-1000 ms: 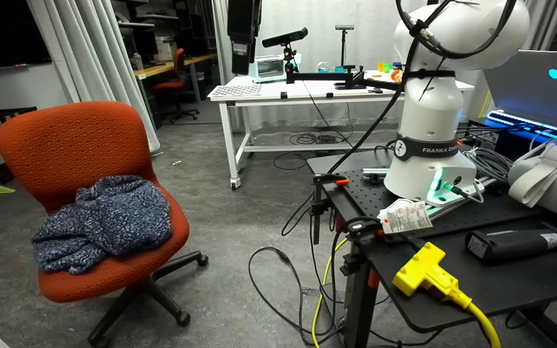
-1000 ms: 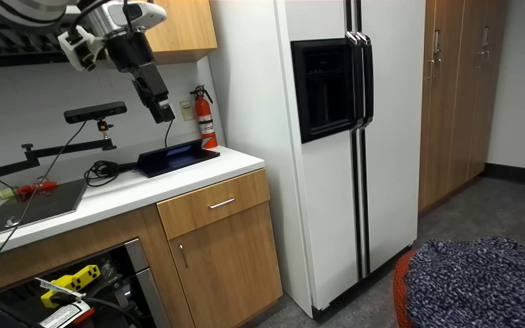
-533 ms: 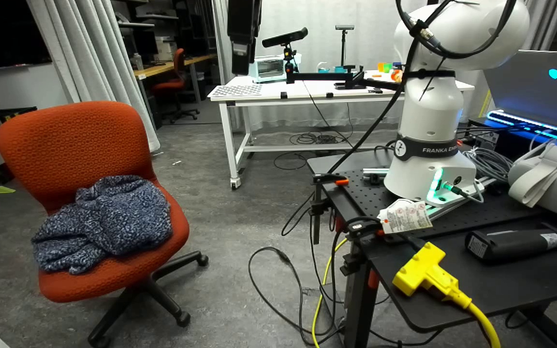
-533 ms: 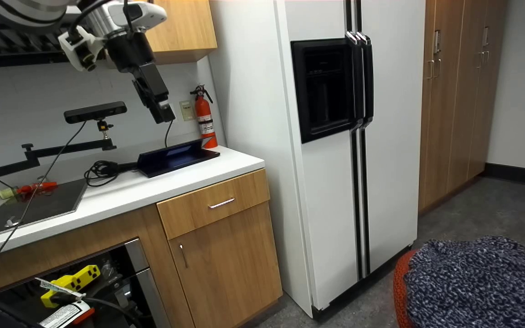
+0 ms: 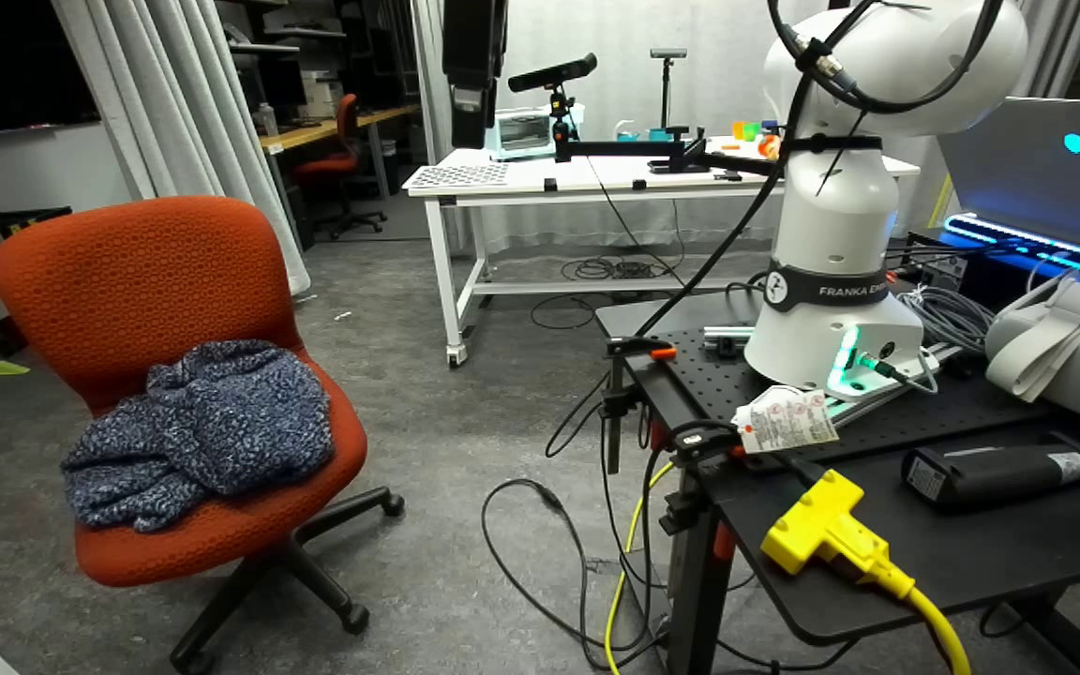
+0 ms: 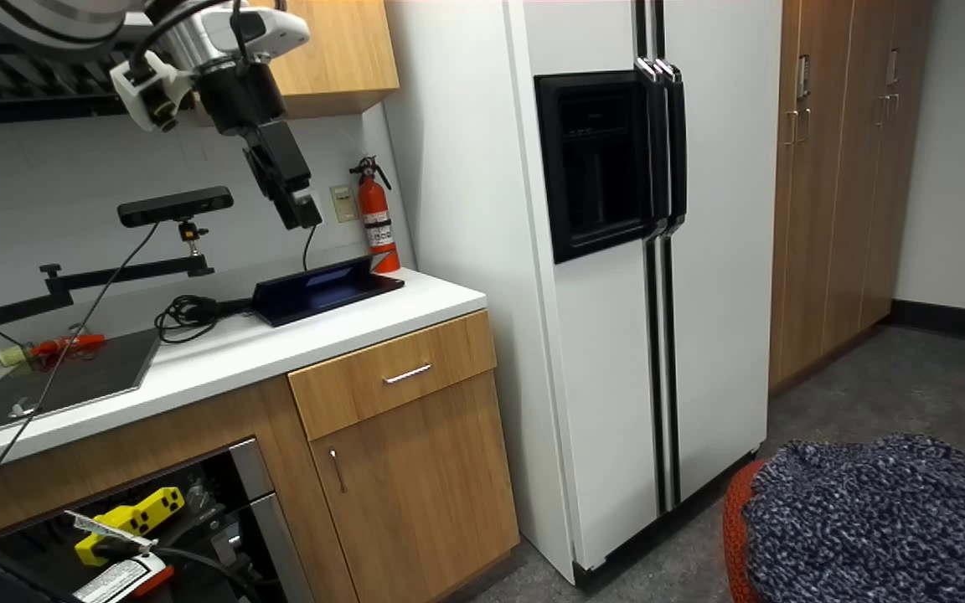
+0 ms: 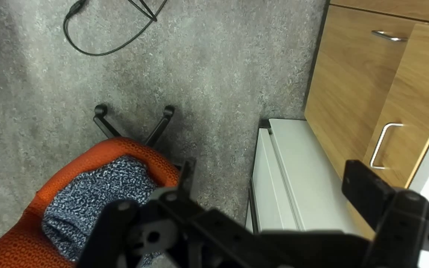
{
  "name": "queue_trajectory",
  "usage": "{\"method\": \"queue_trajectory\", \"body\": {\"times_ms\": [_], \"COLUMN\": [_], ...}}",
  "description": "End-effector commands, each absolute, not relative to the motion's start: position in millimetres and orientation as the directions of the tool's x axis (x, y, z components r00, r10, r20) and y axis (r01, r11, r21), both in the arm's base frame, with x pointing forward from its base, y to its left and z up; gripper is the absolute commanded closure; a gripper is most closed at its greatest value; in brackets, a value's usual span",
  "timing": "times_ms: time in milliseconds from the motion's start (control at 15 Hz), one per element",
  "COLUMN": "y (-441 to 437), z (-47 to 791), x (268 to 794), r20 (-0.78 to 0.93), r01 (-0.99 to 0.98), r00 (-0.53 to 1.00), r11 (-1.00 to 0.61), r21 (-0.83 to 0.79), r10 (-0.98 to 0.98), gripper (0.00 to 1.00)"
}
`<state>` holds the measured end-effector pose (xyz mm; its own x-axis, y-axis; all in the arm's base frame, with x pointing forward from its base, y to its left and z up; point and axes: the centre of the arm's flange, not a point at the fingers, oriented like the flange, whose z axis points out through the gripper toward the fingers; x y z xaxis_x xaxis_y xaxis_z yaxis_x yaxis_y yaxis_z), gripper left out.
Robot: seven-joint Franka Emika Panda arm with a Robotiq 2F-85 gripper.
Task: Open the top drawer of the cabinet to the right.
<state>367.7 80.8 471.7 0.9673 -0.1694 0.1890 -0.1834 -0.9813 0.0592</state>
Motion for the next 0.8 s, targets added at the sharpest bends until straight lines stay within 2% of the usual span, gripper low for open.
{"method": "queue_trajectory", "body": {"times_ms": [0, 733], "y": [80.9, 81.3], "z": [471.2, 471.5], "x": [367.9, 366.2], "r20": [0.187, 0.141], "r01": [-0.183, -0.161], "r00": [0.968, 0.978], "r11": [-0.981, -0.986], "r21": [0.058, 0.043], "r10": [-0.17, -0.153], "gripper": [0.0, 0.0]}}
